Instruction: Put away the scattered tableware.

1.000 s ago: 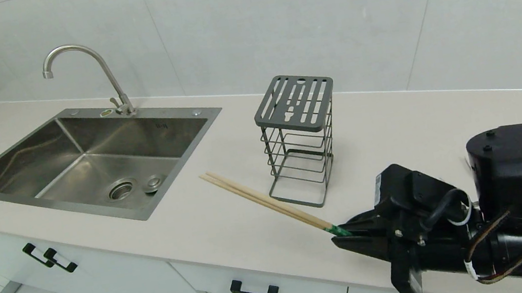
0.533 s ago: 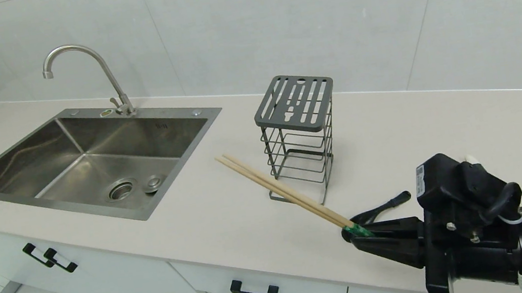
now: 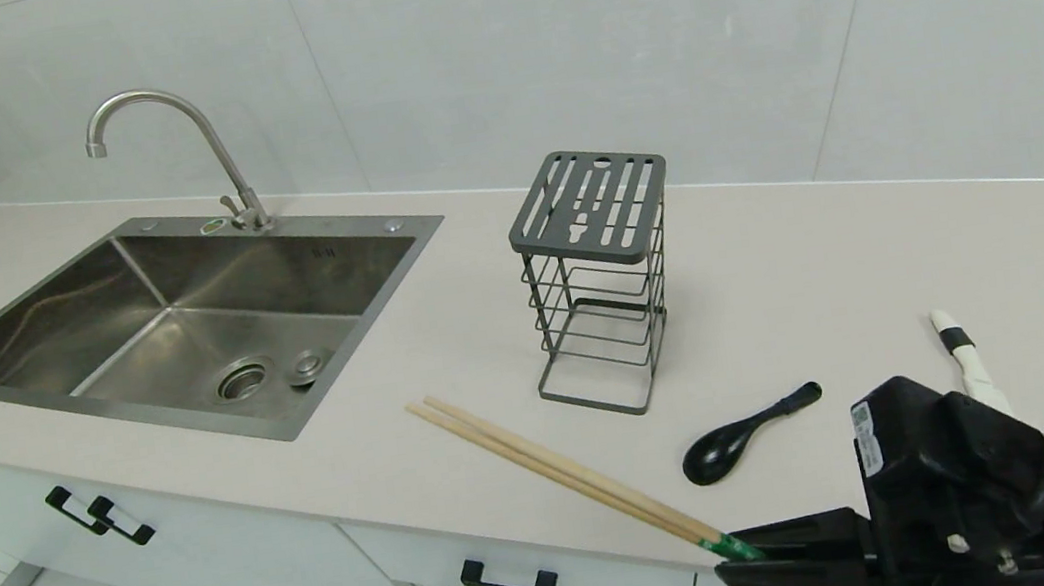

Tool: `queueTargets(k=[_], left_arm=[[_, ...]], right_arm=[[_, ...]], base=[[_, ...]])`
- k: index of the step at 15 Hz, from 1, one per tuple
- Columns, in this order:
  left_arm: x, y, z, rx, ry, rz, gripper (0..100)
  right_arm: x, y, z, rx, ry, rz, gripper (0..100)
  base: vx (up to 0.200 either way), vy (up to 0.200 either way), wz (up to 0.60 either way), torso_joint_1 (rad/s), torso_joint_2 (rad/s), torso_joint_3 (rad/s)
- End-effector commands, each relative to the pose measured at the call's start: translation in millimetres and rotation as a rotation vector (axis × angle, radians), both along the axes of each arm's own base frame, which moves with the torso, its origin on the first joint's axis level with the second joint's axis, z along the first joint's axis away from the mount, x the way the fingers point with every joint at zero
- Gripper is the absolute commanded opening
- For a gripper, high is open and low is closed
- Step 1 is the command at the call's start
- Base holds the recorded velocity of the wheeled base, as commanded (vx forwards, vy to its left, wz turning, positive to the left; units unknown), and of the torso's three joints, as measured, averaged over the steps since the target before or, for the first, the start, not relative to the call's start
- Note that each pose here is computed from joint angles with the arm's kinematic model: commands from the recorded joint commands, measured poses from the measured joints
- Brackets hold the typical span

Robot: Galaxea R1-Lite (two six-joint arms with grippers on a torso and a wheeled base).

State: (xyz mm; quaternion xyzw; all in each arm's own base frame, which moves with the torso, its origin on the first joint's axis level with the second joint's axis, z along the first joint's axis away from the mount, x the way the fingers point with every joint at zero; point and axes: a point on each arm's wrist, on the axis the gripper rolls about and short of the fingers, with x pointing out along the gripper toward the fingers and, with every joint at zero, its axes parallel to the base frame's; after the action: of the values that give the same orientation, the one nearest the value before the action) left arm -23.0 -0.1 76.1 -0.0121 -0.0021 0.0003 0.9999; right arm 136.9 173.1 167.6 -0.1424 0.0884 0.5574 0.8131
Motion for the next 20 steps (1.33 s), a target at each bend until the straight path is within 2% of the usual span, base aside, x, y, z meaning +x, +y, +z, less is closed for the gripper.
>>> queueTargets(k=[1, 8, 10, 12, 15, 20], left_arm=[[0.1, 0.0, 0.0, 0.0, 0.001, 0.001, 100], [0.1, 0.0, 0.0, 0.0, 0.001, 0.001, 100], [0.1, 0.0, 0.0, 0.0, 0.001, 0.001, 100], [0.1, 0.0, 0.0, -0.002, 0.001, 0.001, 100], [0.1, 0.0, 0.0, 0.0, 0.001, 0.001, 100], [0.1, 0.0, 0.0, 0.0, 0.001, 0.001, 100]], right_arm=[[-5.7, 18.8, -5.8, -0.006, 0.059, 0.053, 0], [23.5, 67.2, 10.5, 0.03, 0.018, 0.029, 0], [28.2, 73.9, 12.8, -0.021, 0.006, -0.08, 0], [19.0, 83.2, 18.2, -0.053, -0.003, -0.091, 0], [13.3, 85.5, 17.1, -0.056, -0.003, -0.069, 0], [-4.8, 75.1, 4.1, -0.098, 0.017, -0.03, 0]], base=[[0.0, 0.0, 0.0, 0.0, 0.0, 0.0], [0.0, 0.0, 0.0, 0.0, 0.0, 0.0], [0.0, 0.0, 0.0, 0.0, 0.0, 0.0], [0.0, 0.0, 0.0, 0.0, 0.0, 0.0], [0.0, 0.0, 0.0, 0.0, 0.0, 0.0], [0.0, 0.0, 0.0, 0.0, 0.0, 0.0]])
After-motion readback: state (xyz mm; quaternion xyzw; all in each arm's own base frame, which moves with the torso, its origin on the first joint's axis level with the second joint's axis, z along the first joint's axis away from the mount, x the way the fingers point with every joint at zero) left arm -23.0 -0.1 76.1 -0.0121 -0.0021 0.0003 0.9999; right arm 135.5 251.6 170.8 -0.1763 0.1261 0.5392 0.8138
